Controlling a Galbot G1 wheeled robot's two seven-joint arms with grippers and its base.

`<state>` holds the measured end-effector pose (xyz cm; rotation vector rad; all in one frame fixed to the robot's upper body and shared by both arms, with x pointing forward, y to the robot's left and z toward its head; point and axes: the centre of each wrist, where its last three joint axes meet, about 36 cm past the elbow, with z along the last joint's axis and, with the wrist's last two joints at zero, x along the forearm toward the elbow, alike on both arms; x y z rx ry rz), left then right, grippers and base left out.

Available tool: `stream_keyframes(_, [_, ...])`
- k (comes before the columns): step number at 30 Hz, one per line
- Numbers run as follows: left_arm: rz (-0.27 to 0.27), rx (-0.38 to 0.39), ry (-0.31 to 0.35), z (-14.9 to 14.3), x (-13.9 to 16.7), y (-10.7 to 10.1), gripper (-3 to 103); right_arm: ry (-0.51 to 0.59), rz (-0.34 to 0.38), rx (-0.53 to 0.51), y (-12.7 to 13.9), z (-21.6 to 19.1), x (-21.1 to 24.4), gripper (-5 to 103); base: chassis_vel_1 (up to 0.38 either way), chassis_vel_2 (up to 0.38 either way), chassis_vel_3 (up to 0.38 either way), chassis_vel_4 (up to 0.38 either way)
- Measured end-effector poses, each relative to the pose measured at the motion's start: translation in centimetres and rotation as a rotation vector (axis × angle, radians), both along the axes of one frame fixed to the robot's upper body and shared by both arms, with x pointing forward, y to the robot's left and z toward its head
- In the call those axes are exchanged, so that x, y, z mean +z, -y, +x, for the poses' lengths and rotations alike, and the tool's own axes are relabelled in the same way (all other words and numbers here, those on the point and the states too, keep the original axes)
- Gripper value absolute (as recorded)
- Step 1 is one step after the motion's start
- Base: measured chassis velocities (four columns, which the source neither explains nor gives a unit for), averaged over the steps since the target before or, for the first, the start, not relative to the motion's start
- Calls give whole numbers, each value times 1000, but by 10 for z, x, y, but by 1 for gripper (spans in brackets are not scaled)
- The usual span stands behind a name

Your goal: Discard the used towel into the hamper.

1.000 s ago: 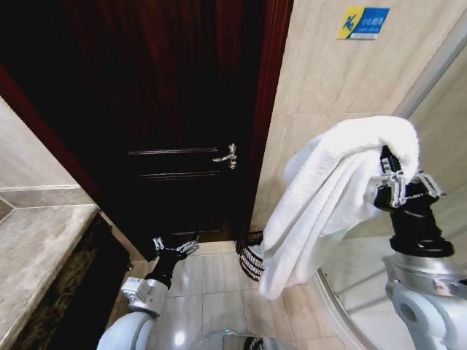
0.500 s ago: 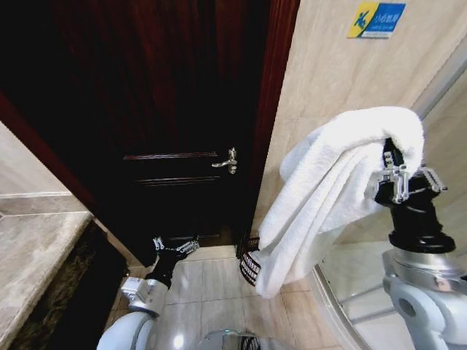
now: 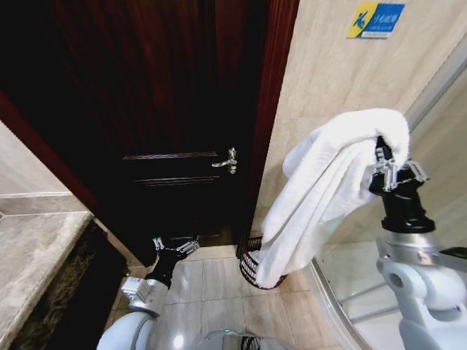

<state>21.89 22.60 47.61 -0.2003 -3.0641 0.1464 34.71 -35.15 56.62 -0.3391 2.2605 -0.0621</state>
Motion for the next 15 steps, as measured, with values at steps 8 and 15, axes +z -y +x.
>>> stream_keyframes(8, [0, 0, 0, 0, 0, 0, 100, -8, -12, 12, 7, 41, -15, 8, 0, 0, 0, 0])
stream_keyframes(15, [0, 0, 0, 0, 0, 0, 100, -9, 3, 34, -1, 64, -19, 8, 0, 0, 0, 0])
